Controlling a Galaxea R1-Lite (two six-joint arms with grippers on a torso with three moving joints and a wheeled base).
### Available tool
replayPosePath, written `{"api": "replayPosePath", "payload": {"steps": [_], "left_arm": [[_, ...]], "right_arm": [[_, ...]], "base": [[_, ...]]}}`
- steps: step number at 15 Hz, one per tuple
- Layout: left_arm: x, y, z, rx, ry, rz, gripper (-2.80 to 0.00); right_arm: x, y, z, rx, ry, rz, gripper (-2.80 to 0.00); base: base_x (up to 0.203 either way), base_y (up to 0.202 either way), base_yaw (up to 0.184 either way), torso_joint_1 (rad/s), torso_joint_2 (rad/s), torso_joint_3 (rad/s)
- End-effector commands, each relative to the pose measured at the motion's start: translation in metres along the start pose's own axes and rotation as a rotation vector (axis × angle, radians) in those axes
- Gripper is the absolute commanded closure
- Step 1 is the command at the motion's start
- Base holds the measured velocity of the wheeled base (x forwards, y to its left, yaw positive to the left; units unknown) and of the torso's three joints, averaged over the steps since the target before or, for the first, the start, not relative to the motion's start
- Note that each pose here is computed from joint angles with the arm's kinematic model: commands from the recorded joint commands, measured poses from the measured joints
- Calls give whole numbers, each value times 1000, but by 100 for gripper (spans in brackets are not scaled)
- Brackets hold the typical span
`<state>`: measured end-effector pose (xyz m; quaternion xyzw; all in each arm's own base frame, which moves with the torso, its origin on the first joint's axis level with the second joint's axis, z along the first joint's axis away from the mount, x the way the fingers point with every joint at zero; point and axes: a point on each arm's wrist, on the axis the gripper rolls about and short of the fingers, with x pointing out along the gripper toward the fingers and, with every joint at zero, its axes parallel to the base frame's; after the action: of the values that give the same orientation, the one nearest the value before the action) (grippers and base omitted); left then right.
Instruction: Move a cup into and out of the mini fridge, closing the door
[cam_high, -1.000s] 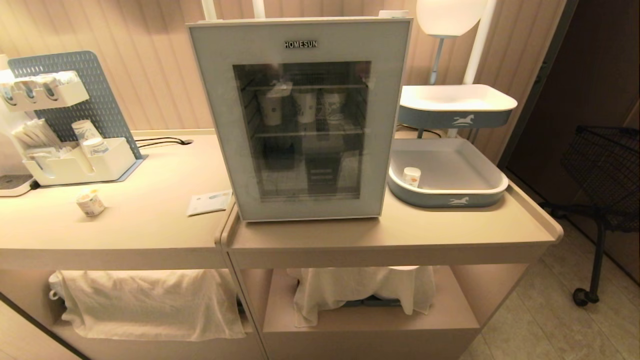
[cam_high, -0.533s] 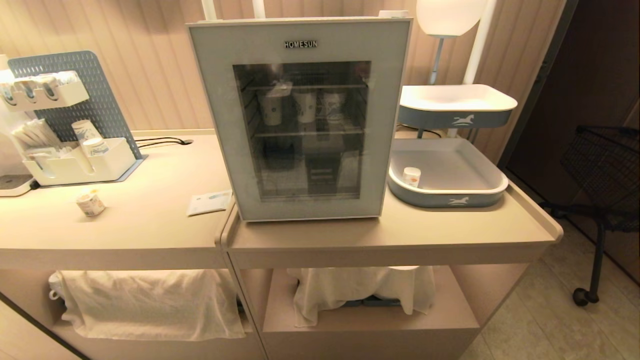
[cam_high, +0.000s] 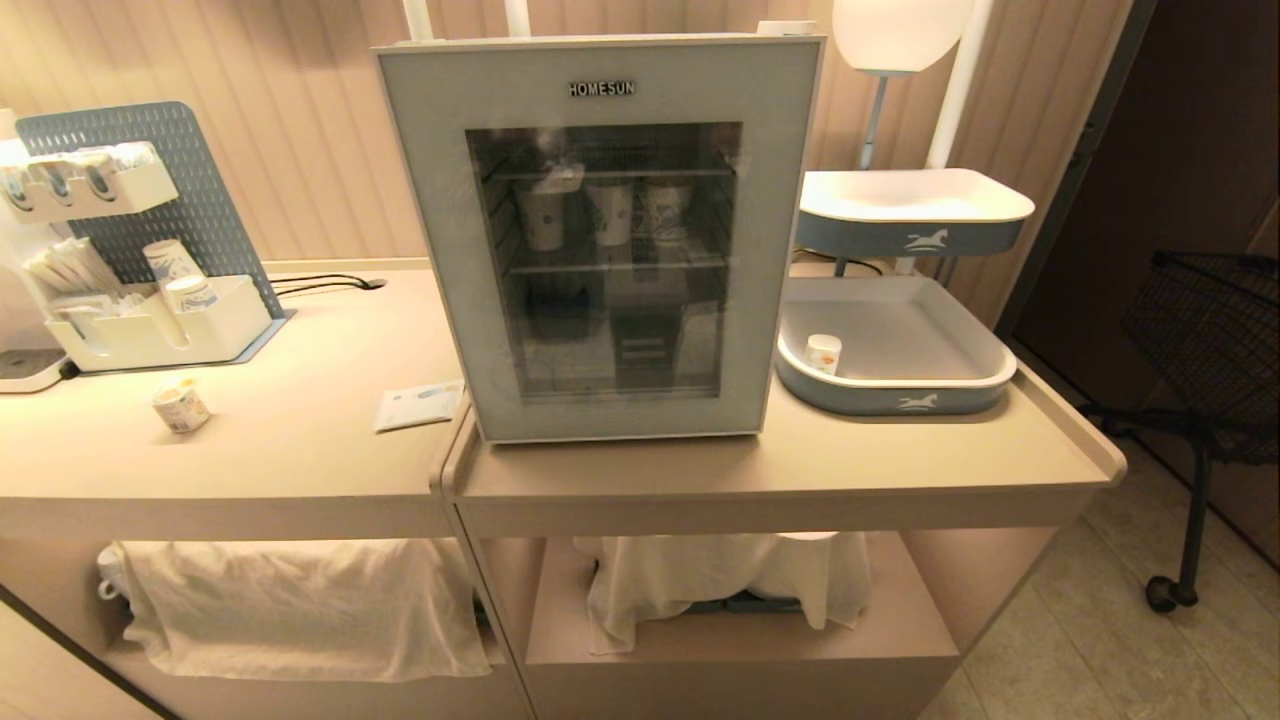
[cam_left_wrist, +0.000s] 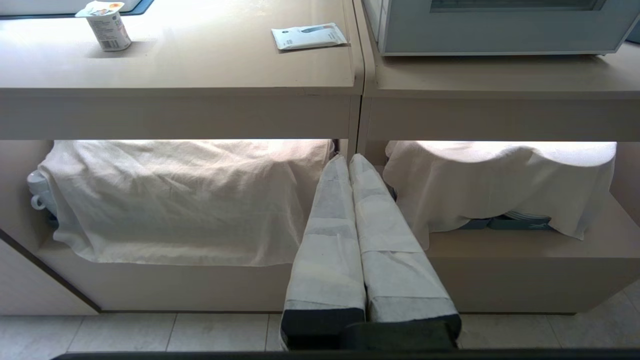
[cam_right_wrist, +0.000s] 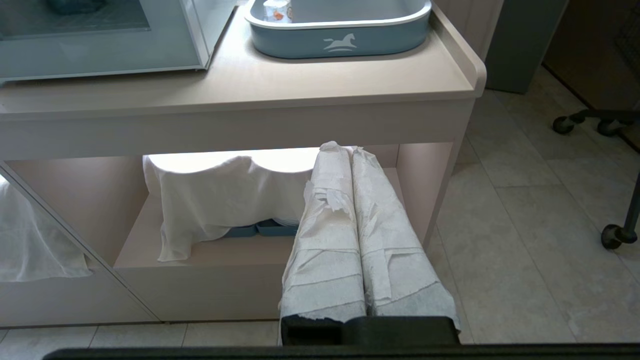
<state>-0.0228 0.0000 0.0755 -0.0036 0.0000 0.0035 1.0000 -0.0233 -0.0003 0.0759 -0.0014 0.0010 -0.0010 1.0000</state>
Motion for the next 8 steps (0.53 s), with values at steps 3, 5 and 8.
{"api": "replayPosePath", "payload": {"steps": [3,5,8], "left_arm": [[0,0,0,0,2,1,0],[0,0,0,0,2,1,0],[0,0,0,0,2,1,0]], "right_arm": [[0,0,0,0,1,1,0],[0,0,0,0,1,1,0],[0,0,0,0,1,1,0]], "base": [[0,0,0,0,0,0],[0,0,0,0,0,0],[0,0,0,0,0,0]]}}
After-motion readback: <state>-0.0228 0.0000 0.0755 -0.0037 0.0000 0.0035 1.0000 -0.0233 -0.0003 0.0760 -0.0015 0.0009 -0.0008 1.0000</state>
